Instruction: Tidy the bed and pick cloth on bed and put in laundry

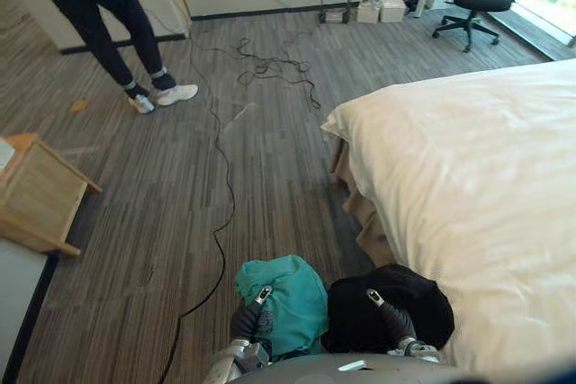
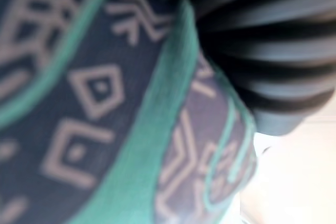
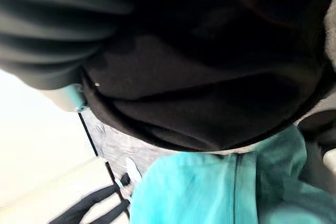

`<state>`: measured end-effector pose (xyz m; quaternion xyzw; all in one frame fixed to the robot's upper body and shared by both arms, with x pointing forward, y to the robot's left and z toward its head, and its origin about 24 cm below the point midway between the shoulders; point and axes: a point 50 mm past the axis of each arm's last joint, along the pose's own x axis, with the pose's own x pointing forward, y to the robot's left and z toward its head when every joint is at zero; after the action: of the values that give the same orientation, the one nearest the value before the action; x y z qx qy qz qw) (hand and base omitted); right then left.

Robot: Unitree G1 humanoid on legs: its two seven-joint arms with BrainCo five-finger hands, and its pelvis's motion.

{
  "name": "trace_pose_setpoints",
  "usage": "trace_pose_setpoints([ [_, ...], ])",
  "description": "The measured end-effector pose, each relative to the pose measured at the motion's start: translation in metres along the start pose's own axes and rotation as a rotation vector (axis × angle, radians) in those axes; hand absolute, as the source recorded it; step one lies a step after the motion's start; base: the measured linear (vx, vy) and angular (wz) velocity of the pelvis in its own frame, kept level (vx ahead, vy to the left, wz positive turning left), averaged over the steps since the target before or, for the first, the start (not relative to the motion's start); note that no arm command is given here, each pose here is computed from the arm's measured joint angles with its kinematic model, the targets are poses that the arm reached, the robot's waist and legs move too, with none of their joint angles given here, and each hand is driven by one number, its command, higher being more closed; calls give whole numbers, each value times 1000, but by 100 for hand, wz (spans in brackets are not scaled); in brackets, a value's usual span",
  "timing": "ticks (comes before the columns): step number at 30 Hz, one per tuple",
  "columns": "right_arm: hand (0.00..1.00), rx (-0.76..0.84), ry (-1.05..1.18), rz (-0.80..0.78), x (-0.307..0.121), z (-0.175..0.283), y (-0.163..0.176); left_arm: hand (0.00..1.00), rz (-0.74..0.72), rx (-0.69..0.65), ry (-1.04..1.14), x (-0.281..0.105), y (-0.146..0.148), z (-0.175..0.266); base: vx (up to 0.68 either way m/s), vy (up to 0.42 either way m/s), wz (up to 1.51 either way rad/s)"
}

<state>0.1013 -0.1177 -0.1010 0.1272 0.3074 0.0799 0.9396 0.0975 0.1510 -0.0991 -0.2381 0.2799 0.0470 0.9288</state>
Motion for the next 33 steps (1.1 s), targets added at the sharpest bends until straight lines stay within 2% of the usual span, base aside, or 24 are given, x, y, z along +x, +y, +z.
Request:
trace_pose_setpoints([
  [7, 100, -28, -24, 70, 0, -1, 17, 100, -6, 51, 27, 2, 3, -1, 34, 21, 73],
  [14, 100, 63, -35, -67, -2, -8, -2, 100, -67, 126, 73, 9, -3, -4, 115, -74, 102],
  [20, 100, 75, -35, -107, -7, -7, -21, 100, -109, 151, 119, 5, -17, -18, 84, -124, -5],
  [26, 100, 92, -23, -102, -9, -10, -21, 100, -133, 174, 131, 3, -20, -21, 22, -105, -11],
  [27, 100, 105, -5, -77, -11, -14, -17, 100, -133, 132, 158, -8, -21, -31, 0, 0, 0],
  [33, 100, 104, -2, -78, -11, -15, -17, 100, -132, 129, 159, -8, -21, -32, 1, -1, -2],
])
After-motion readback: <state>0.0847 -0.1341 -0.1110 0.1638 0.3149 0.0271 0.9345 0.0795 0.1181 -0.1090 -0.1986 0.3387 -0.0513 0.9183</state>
